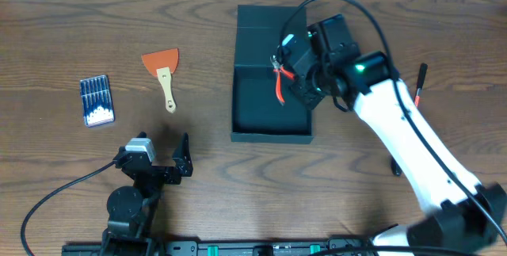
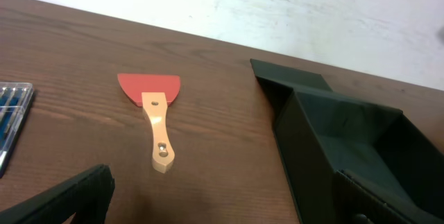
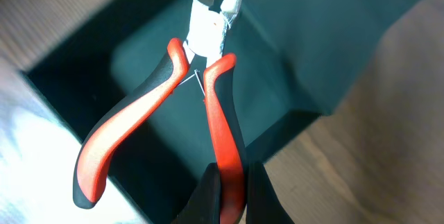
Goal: Pack container
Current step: 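Carry the pliers into the black box and open the right gripper, then move the right gripper over the yellow-handled screwdriver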
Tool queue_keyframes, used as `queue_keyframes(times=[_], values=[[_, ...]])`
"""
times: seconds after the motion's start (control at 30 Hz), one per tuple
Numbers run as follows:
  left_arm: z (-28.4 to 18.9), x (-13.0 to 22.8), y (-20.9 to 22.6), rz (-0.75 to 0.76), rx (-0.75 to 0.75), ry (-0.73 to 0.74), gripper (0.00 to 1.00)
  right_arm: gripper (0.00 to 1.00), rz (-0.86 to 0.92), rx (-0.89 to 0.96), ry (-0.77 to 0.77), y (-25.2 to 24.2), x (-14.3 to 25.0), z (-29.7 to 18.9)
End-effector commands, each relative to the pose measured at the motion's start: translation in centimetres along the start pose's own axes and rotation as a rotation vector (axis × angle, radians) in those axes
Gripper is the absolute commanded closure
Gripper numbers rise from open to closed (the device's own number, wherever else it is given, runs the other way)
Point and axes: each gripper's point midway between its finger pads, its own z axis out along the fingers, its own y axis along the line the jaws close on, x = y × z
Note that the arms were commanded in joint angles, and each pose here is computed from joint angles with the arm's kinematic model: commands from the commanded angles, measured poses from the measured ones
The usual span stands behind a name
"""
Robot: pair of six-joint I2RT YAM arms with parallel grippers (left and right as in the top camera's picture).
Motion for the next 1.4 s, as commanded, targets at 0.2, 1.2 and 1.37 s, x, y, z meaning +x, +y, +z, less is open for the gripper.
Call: queue_keyframes(times=[0.2, 1.2, 1.37], values=[[0.1, 1.6, 0.2, -0.003, -0.004, 0.054, 0.01, 0.99, -0.018, -0.086, 0.193, 0.6, 3.1, 7.5], [0.1, 1.6, 0.2, -0.003, -0.004, 0.055, 0.01, 0.72, 0.037, -0.142, 0.338, 1.5, 6.1, 13.2], [0.1, 1.6, 0.2, -0.003, -0.004, 0.055, 0.01, 0.67, 0.077, -0.086, 0.232, 0.3, 2.4, 9.7]])
